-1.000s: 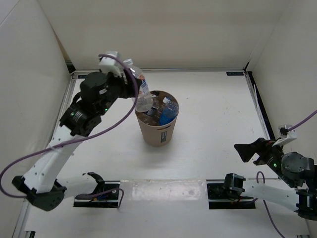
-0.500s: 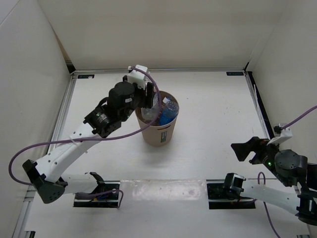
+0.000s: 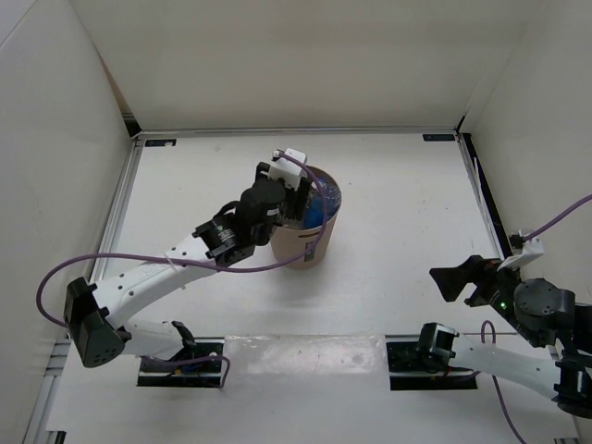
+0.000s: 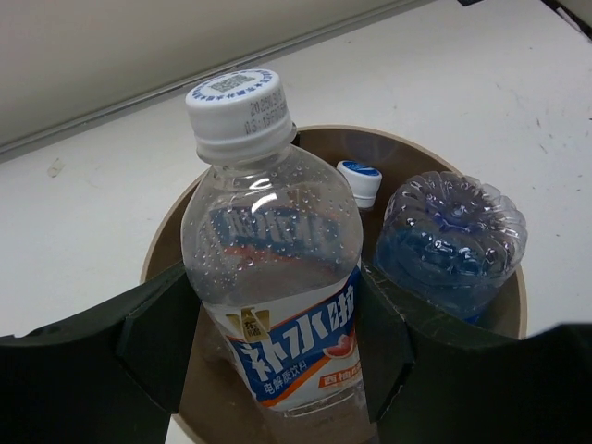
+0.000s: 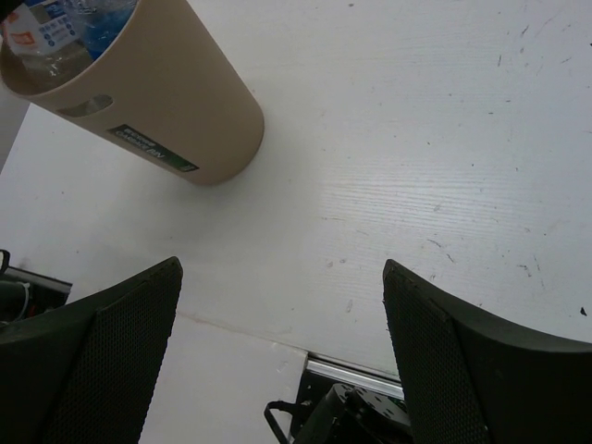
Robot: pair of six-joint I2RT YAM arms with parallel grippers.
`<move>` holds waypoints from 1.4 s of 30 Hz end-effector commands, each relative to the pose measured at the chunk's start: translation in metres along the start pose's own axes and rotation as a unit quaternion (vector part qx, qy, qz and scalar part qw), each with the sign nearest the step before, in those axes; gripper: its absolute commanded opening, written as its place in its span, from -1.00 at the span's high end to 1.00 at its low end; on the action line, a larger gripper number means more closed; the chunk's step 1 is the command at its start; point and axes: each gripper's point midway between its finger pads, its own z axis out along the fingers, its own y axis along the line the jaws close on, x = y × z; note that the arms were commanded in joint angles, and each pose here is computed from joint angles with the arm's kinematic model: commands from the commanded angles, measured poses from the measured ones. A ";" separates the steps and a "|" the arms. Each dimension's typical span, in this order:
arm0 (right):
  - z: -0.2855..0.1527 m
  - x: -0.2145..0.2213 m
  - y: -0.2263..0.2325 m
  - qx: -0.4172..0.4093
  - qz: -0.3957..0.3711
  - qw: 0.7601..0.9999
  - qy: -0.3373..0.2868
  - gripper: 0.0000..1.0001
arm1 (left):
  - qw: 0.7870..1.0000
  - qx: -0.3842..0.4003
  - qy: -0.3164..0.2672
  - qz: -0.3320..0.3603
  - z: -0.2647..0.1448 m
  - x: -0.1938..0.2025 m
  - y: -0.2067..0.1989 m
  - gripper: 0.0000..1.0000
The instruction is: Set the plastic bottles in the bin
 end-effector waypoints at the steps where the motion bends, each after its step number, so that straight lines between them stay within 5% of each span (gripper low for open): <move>1: -0.001 -0.008 0.000 -0.003 0.014 1.000 -0.013 -0.81 | 1.000 -0.026 -0.011 -0.001 0.005 0.003 -0.001 0.37; 16: -0.006 -0.009 -0.008 -0.018 0.039 0.999 -0.022 -0.81 | 0.998 -0.060 0.011 0.010 0.013 0.044 -0.015 0.33; 18: -0.006 -0.009 -0.009 -0.022 0.039 0.999 -0.020 -0.81 | 0.998 -0.068 0.006 0.010 0.008 0.038 -0.013 -0.13; 24: -0.007 -0.009 -0.013 -0.026 0.049 0.998 -0.023 -0.81 | 0.995 -0.094 -0.009 0.010 -0.003 0.008 -0.002 -1.00; 35: -0.007 -0.008 -0.013 -0.027 0.049 0.998 -0.021 -0.81 | 0.995 -0.084 -0.058 -0.022 -0.028 -0.062 0.009 -1.00; 42: -0.006 -0.010 -0.013 -0.024 0.050 0.998 -0.026 -0.81 | 0.996 -0.062 -0.069 -0.013 -0.079 -0.114 0.037 -1.00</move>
